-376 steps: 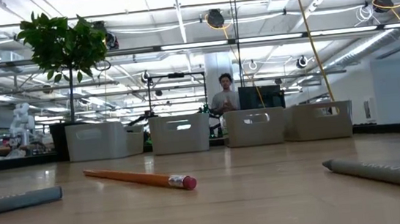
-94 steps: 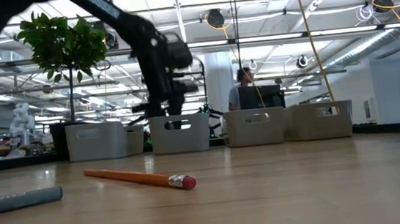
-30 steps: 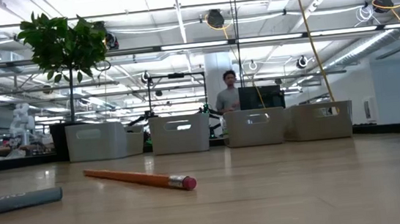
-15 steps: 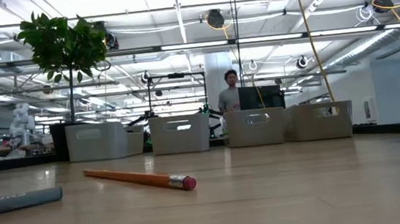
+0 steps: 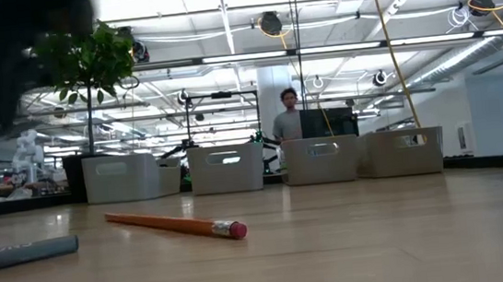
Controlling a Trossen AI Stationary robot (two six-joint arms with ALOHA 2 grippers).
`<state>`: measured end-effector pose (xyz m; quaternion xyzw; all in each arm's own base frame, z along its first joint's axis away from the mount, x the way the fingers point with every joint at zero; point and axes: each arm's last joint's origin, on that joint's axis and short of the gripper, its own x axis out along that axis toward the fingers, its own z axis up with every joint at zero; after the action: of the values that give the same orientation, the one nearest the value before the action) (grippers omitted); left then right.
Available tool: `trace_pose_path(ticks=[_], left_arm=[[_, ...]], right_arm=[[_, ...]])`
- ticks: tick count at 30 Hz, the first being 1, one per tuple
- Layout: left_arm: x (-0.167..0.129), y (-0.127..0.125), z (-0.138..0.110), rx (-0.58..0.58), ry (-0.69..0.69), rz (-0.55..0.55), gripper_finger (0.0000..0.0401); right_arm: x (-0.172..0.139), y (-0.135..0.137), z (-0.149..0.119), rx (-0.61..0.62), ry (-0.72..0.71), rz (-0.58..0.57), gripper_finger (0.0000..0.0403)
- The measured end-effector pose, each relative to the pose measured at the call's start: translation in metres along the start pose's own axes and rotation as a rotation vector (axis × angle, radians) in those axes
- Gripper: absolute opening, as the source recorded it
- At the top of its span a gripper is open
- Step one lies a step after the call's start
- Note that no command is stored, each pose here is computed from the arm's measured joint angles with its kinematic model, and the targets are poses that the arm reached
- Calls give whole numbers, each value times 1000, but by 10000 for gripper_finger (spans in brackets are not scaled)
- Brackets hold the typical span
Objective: Sort crayons/erasers/pens/pencils in bins
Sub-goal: Put the gray crayon into the middle left gray bin
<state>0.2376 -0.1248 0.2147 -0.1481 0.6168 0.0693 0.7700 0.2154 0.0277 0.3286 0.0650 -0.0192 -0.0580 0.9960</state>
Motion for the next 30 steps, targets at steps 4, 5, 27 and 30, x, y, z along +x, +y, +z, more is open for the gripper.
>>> trace_pose_path(ticks=[4,5,27,30], left_arm=[[-27,8,37,-27,-189,37,35],[-32,10,45,-46,-223,44,33],[-104,173,197,-524,-745,190,23],[-92,203,214,-555,-690,178,23]], right_arm=[[0,0,-2,-4,22,-2,265],[0,0,-3,-6,31,-3,265],[-41,-13,-24,-189,412,20,265],[-42,-14,-25,-194,427,14,265]])
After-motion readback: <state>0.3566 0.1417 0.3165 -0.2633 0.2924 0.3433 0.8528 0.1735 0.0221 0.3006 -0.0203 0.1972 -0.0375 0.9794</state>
